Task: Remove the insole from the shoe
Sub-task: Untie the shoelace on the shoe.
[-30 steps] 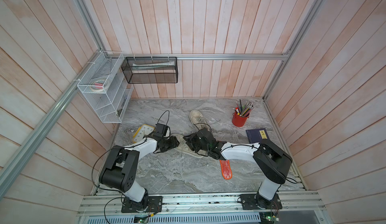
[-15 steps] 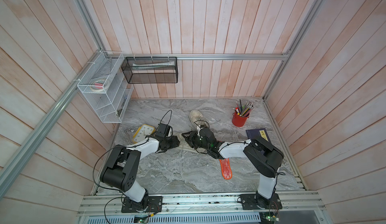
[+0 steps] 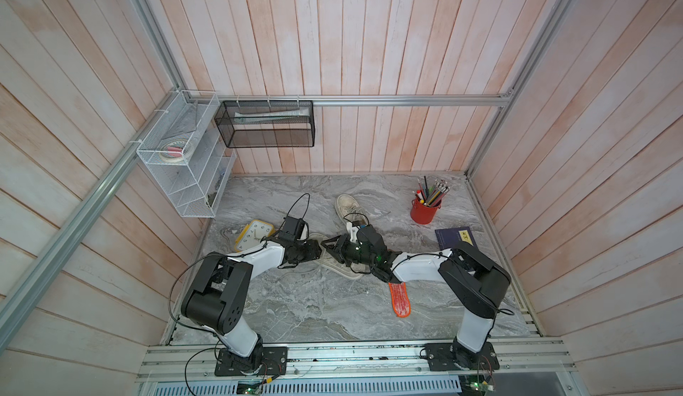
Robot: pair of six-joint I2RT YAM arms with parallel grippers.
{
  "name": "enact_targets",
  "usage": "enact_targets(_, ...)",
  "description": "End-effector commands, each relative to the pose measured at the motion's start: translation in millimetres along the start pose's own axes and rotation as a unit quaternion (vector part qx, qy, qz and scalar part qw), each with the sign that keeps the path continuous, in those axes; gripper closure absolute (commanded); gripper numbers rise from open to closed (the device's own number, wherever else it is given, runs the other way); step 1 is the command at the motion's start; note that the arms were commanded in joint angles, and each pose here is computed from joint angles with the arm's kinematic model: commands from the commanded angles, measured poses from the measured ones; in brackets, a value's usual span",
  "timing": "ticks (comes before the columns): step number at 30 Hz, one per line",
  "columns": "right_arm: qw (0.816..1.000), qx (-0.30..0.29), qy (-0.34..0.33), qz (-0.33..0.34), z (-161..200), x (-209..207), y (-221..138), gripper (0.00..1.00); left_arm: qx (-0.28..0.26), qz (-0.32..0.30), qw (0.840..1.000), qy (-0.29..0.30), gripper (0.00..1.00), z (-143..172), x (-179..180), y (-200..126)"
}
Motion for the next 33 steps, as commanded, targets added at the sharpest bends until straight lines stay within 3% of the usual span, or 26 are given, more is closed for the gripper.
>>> enact_targets(1,0.988,0.036,-0.063,-0.135,10,77,-21,0.72,0.157,0.009,0.987,0.019,0.36,61,4,21)
enact_targets(6,0.986,0.038,-0.081,-0.143,8,77,-13,0.72,0.158,0.012,0.987,0.013,0.37,62,3,20)
enact_targets(9,0.985,0.025,-0.081,-0.152,3,78,-4,0.65,0.156,0.017,0.987,0.011,0.37,64,2,18)
enact_targets(16,0.985,-0.077,-0.039,-0.151,-21,76,14,0.41,0.163,0.025,0.986,0.013,0.37,74,-4,18)
enact_targets(21,0.981,-0.172,-0.049,-0.081,-40,78,23,0.32,0.168,0.023,0.986,0.011,0.37,84,-6,18)
enact_targets(22,0.977,-0.197,-0.053,-0.067,-43,77,22,0.31,0.169,0.021,0.985,0.009,0.37,87,-5,18)
enact_targets(23,0.973,-0.218,-0.053,-0.051,-46,75,22,0.20,0.171,0.019,0.985,0.008,0.37,89,-4,17)
enact_targets(24,0.969,-0.237,-0.055,-0.040,-50,75,20,0.19,0.173,0.016,0.985,0.008,0.37,91,-2,17)
enact_targets(28,0.942,-0.325,-0.089,-0.011,-64,77,9,0.17,0.183,-0.007,0.983,0.011,0.37,101,7,18)
enact_targets(33,0.921,-0.356,-0.159,0.000,-83,96,2,0.17,0.187,-0.025,0.982,0.014,0.37,105,14,15)
Point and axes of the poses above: each gripper's point midway between its finger pads, its own y axis out along the fingers, its own x axis along the line the jaws close on, z = x × y, the point moved 8 cm from there along -y, back along the fingers, and after that the axes turned 3 degrees about -y, right-handed, at the moved point
